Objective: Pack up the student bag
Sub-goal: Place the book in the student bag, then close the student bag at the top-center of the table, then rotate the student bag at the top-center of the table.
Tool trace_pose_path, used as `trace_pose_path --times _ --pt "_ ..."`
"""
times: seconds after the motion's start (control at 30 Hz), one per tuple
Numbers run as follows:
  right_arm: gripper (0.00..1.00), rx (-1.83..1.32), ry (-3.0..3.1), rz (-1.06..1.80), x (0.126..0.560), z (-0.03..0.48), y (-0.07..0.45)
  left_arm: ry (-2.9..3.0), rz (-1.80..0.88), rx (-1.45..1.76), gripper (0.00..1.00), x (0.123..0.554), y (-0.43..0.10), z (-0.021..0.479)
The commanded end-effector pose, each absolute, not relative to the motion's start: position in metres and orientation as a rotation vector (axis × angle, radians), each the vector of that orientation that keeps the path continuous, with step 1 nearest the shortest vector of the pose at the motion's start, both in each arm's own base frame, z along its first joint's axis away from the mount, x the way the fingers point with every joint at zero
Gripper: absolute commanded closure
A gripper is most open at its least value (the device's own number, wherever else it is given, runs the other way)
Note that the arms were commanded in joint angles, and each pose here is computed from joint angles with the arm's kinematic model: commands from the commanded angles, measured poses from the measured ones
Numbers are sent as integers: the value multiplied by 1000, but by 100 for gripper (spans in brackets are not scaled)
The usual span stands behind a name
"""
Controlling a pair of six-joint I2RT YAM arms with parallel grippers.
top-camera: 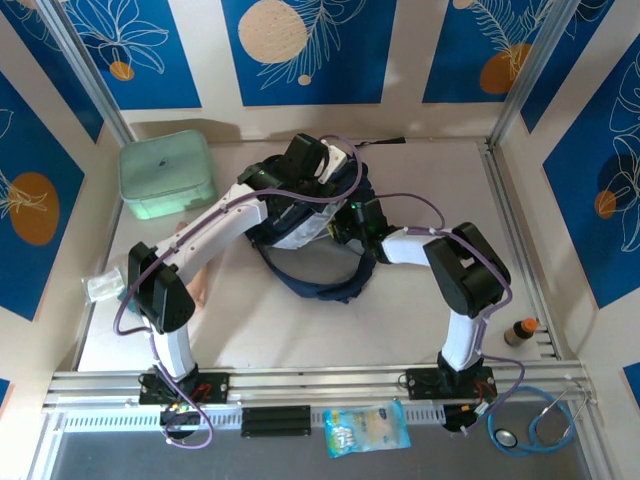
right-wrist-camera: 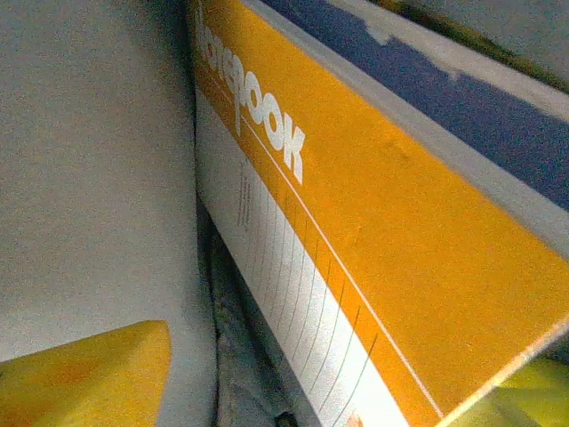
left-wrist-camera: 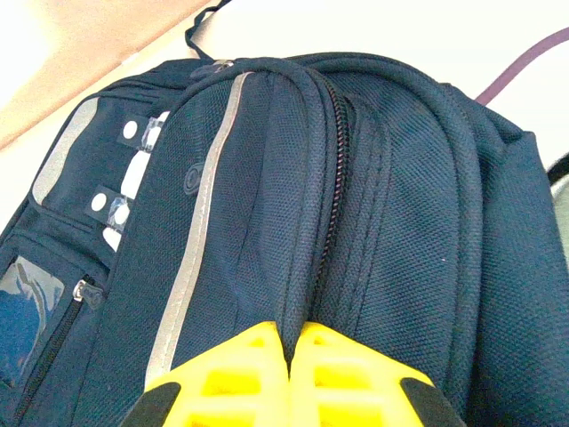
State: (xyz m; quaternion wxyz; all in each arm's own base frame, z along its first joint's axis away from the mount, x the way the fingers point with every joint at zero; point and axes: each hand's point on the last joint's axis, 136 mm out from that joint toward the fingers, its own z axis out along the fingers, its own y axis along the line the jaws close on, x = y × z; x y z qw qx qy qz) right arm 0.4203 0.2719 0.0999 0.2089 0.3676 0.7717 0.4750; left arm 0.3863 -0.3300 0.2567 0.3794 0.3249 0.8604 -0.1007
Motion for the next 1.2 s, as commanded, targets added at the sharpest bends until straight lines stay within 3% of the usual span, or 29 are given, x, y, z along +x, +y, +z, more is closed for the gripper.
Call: trace_pose_path --times 0.0,0.27,0.5,0.6,0.7,0.87,1.07,1.17 --pt "28 1077 2162 1382 399 112 259 2077 -355 762 100 392 -340 307" --pt "27 1038 2198 1298 342 120 208 2090 -315 722 100 401 -333 302" --pt "26 1030 2171 1016 304 144 141 2107 -473 801 98 389 -357 283" --pt "25 1018 2128 922 295 156 115 2136 -539 829 43 379 -360 274" --pt "25 979 2106 907 288 166 104 2134 -535 772 20 378 -344 269" --pt "23 886 2107 968 287 178 108 2219 -452 550 9 381 -287 254" --pt "23 823 2233 995 290 160 135 2383 -252 108 9 383 -181 192" --pt "24 792 2303 986 289 148 152 2441 -304 -62 10 378 -150 165"
